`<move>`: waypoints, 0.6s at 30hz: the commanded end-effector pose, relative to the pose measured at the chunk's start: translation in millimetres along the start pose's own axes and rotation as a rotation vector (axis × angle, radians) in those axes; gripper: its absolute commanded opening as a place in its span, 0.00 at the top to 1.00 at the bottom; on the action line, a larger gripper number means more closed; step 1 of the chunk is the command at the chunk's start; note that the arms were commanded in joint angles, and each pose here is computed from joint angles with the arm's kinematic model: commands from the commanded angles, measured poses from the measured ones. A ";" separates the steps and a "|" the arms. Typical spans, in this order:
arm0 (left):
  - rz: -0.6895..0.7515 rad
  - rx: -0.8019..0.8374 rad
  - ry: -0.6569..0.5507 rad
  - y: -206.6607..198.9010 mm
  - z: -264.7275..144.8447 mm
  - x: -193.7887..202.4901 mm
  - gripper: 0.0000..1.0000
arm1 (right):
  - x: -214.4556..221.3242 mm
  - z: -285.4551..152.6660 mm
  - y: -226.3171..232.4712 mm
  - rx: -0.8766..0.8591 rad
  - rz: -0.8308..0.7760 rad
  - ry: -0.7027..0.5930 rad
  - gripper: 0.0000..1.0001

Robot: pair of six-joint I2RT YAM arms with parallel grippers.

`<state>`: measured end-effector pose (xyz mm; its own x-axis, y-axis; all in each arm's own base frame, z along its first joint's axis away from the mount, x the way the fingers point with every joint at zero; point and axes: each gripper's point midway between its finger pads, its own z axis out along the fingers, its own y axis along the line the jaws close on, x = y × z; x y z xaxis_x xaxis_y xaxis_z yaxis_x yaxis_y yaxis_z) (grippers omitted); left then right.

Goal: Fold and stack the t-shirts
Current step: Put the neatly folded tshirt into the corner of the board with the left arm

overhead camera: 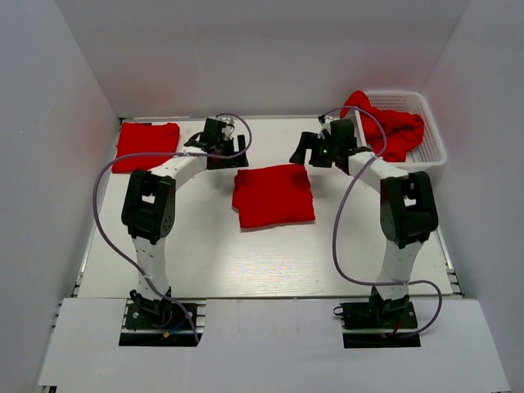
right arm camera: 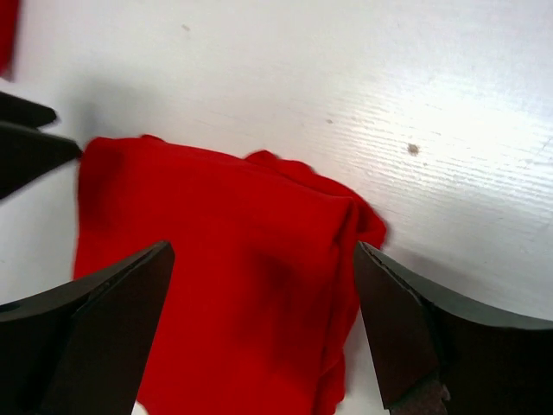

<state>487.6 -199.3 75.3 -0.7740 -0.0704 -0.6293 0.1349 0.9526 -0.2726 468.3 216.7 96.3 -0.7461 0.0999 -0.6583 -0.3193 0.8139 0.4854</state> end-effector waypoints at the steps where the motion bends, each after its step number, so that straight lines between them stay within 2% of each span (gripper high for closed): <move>1: 0.024 0.122 -0.041 -27.0 -39.2 -7.3 0.00 | -39.8 -36.9 27.6 -0.031 -0.080 -0.132 0.10; 4: 0.039 0.169 -0.003 -37.4 -48.5 19.7 0.00 | -38.1 -63.7 31.6 -0.012 -0.087 -0.174 0.10; 7: 0.019 0.219 0.031 -39.9 -48.7 43.3 0.00 | -17.0 -77.3 27.8 0.011 -0.081 -0.160 0.10; 10: 0.027 0.228 0.024 -42.9 -50.6 48.0 0.00 | -8.0 -94.3 30.4 0.018 -0.089 -0.168 0.10; 15: 0.031 0.279 0.094 -45.2 -32.5 71.6 0.00 | -3.2 -120.5 28.1 0.066 -0.108 -0.211 0.10; 18: 0.060 0.312 0.140 -52.4 -21.9 89.6 0.00 | 8.8 -125.5 22.1 0.097 -0.102 -0.183 0.10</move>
<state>404.4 -232.7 54.4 -0.8366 0.0001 -0.5477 0.2815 0.8579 -0.4299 383.7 175.3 166.3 -0.6237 0.1206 -0.7723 -0.3357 0.8510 0.4040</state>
